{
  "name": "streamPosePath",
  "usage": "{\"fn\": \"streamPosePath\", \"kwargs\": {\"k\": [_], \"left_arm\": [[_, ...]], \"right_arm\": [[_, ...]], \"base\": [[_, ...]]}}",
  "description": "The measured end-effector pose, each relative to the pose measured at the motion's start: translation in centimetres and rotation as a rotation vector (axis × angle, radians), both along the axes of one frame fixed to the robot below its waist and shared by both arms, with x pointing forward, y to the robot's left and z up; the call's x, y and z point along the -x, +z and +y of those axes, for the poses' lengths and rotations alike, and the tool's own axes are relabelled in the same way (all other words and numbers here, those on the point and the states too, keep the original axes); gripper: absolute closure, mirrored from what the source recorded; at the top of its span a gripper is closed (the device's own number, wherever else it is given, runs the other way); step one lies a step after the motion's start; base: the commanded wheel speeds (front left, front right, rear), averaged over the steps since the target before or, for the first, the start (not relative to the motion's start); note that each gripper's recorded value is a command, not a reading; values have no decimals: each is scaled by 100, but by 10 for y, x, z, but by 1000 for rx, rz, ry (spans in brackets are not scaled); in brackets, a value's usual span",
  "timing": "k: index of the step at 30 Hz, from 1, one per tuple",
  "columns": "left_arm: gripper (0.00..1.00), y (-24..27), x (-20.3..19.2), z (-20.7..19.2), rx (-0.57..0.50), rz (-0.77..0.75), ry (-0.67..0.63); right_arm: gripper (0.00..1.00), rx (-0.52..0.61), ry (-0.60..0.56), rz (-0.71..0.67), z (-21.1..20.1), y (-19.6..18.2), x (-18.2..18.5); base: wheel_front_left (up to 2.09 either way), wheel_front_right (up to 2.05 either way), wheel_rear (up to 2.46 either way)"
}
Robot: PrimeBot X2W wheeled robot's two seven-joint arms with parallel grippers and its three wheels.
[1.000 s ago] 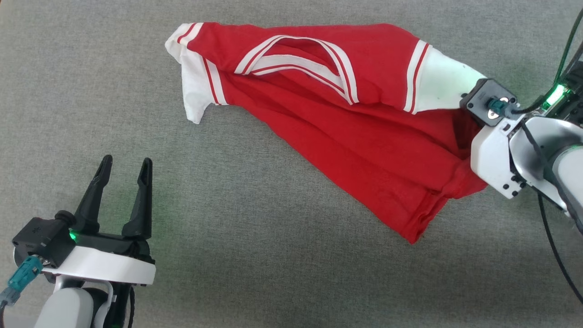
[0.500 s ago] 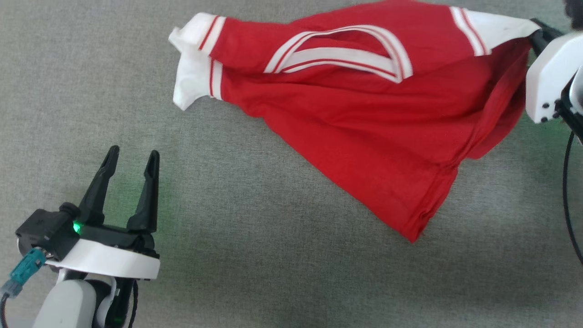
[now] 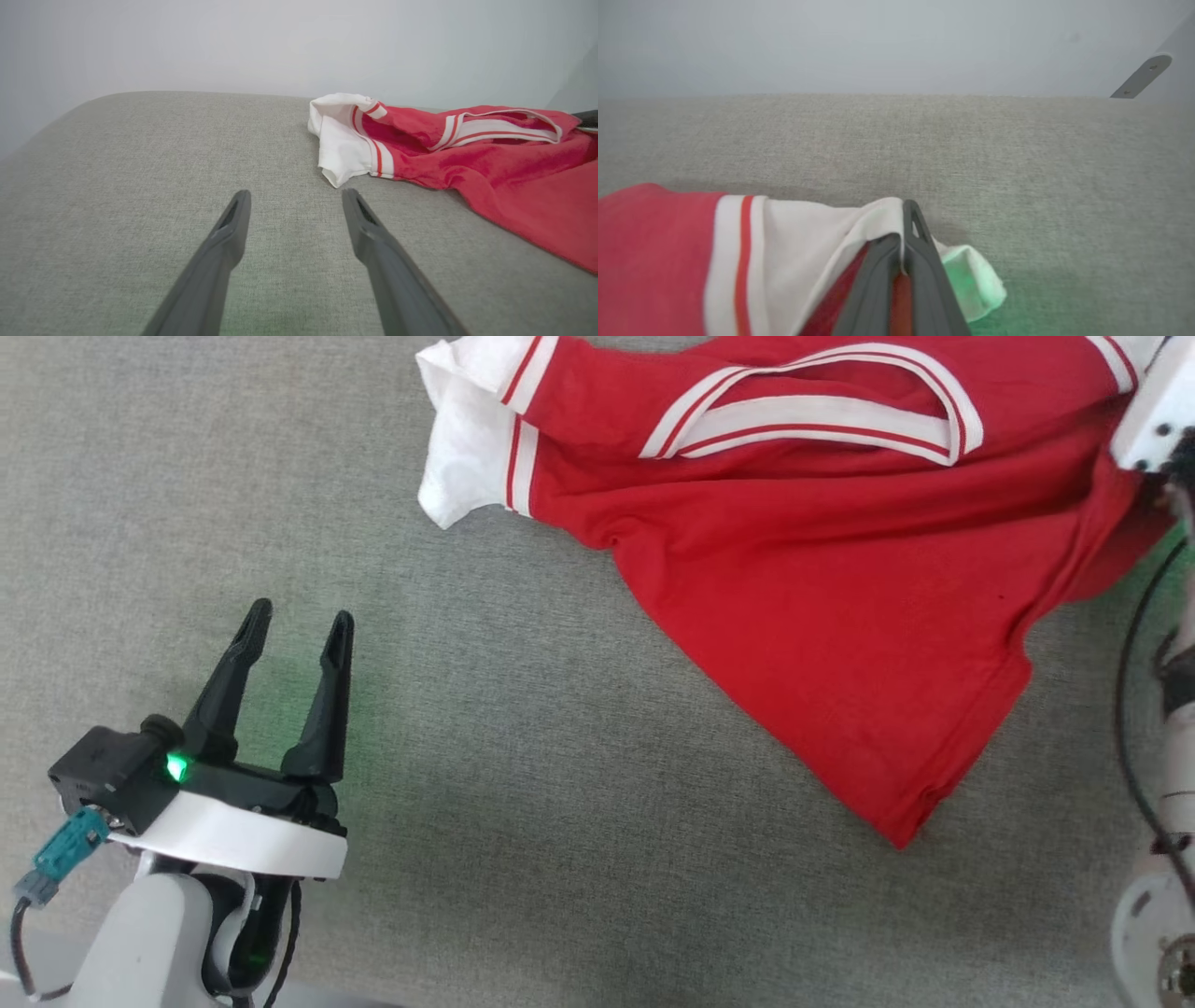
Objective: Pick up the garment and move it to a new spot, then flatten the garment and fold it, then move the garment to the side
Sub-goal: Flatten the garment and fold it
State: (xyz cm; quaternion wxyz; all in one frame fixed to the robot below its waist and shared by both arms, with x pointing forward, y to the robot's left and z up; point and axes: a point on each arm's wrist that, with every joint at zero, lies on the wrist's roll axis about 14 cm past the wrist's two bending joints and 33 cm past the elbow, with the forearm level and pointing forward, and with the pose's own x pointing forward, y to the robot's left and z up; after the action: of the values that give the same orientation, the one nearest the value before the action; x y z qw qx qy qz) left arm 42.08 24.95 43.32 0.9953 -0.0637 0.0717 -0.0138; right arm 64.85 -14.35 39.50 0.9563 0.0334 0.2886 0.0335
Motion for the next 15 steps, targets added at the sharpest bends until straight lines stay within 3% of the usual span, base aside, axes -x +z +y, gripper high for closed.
{"fn": "streamPosePath", "kwargs": {"k": [1, 2, 8, 15], "left_arm": [[0, 1, -1, 1, -2, -2, 1], [0, 2, -1, 1, -3, -6, 1], [0, 19, -5, -12, -35, -46, -78], [0, 66, -26, -53, -112, -172, -329]], "right_arm": [[61, 1, 9, 1, 5, -2, 0], [0, 5, 20, -8, 10, -1, 1], [0, 71, 90, -168, 16, 36, 2], [0, 77, 28, -345, -35, 91, 32]], "base": [[0, 0, 0], [0, 0, 0], [0, 0, 0], [0, 0, 0]]}}
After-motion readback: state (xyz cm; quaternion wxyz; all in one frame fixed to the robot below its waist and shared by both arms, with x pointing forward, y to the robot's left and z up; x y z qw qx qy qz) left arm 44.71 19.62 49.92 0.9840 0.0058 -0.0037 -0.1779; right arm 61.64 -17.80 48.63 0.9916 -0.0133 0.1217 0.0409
